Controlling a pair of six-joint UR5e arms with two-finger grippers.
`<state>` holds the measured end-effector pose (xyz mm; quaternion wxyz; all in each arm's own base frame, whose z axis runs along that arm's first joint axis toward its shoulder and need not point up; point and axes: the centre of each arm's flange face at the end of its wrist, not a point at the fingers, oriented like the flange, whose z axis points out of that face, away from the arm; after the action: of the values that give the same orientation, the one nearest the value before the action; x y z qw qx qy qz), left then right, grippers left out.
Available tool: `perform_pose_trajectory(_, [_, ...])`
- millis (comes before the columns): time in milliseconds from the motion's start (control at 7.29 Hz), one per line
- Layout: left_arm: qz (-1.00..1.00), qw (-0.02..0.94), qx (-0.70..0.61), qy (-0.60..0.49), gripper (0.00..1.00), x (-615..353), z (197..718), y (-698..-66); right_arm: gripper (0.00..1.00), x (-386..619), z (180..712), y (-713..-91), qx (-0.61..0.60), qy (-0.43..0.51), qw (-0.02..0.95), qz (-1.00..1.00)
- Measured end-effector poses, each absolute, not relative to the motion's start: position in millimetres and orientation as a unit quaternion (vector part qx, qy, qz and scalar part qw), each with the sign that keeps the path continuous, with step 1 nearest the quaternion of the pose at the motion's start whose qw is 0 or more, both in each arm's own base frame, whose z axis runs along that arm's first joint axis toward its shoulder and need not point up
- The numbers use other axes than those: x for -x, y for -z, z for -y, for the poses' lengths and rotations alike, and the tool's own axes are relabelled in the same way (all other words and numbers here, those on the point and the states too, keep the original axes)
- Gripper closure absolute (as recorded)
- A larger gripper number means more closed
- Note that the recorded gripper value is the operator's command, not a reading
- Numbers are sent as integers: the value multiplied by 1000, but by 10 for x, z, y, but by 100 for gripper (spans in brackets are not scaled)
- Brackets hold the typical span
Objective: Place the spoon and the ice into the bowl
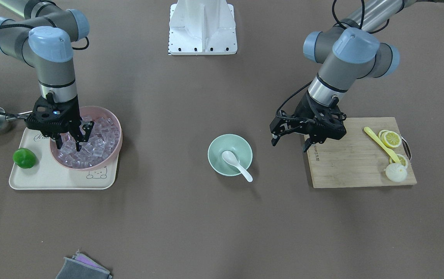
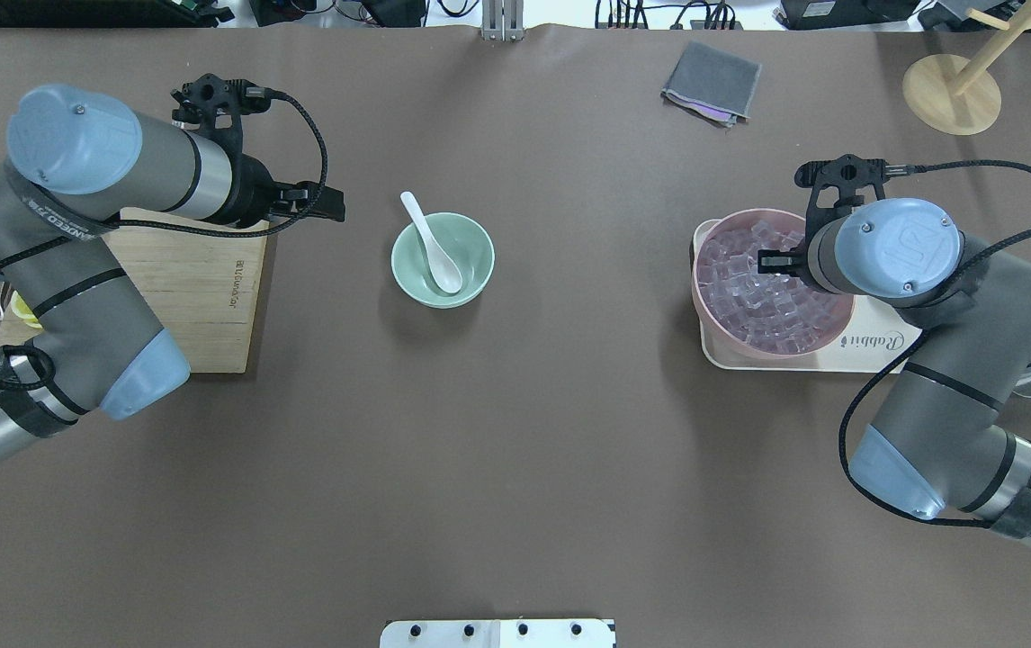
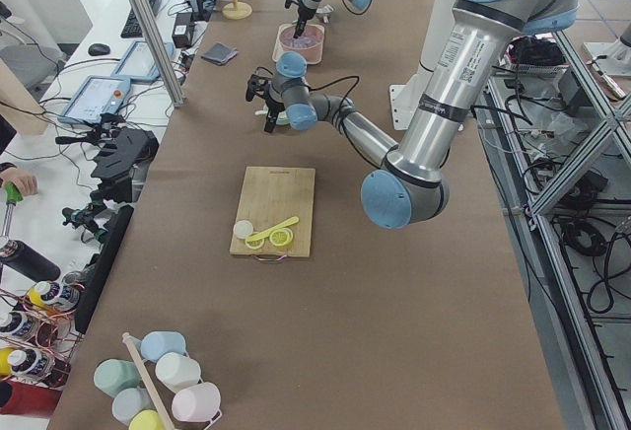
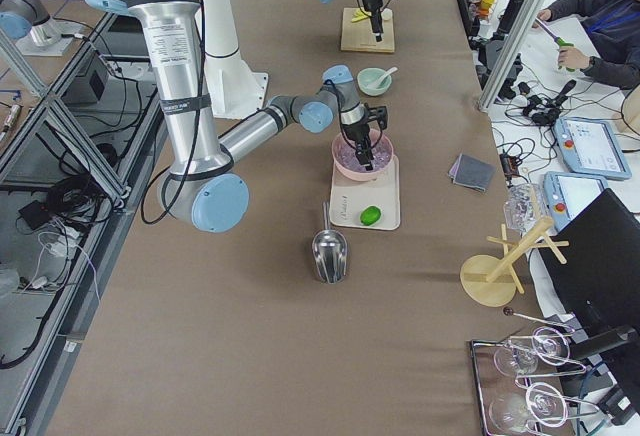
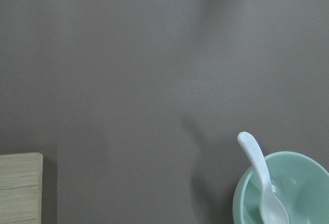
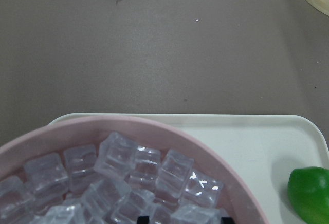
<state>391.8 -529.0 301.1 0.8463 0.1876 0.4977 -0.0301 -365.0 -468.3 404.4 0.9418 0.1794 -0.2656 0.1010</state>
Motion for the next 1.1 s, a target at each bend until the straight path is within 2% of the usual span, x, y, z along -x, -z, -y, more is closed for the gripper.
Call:
perform_pose_trajectory(549, [-498, 847, -186, 31, 2, -3929, 5281, -3019, 49, 3621, 4698, -4063, -181, -98, 943, 263])
perform_pose_trajectory(824, [-497, 847, -185, 32, 2, -3937, 5281, -3032, 58, 3593, 4720, -4062, -182, -100, 943, 262])
perform_pose_trajectory(1098, [-496, 848, -184, 31, 2, -3949, 5280, -3045, 61, 3581, 4728, -4067, -184, -101, 943, 260])
